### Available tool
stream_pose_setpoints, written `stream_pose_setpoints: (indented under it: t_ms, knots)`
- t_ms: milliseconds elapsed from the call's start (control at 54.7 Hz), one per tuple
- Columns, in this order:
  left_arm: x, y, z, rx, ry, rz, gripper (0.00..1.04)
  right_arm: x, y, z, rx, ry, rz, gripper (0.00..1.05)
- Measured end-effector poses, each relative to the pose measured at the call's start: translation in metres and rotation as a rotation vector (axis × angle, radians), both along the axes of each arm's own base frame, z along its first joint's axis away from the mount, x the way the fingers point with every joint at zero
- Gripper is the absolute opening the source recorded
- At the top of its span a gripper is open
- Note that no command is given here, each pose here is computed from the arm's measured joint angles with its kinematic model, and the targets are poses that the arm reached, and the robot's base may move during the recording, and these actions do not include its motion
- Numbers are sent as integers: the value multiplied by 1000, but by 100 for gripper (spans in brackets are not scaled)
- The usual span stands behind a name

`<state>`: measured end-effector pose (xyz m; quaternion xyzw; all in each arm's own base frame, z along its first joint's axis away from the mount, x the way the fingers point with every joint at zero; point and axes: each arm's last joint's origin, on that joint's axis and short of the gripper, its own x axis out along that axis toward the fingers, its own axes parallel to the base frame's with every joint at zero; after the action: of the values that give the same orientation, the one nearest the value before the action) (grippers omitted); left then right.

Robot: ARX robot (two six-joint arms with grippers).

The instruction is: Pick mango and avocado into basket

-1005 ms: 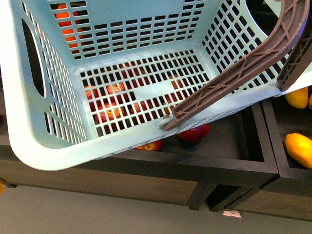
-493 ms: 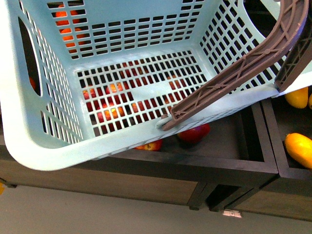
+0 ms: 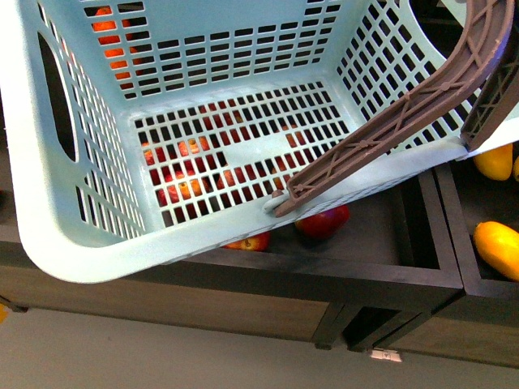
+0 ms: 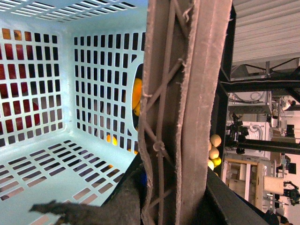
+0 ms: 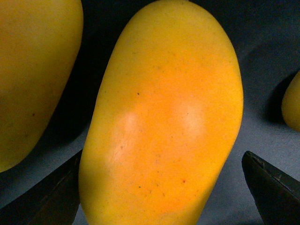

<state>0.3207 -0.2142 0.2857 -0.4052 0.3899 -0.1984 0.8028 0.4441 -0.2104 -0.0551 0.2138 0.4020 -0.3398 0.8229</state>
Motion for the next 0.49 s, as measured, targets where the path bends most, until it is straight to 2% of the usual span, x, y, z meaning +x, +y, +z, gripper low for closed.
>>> stream_pose_setpoints:
  t_ms: [219,493]
  knots:
    - [0,0,0,0,0,0,19,-1,0,-2,4,2,-2,63]
    - [0,0,0,0,0,0,19,-3,-1,-3,15,-14,1,59]
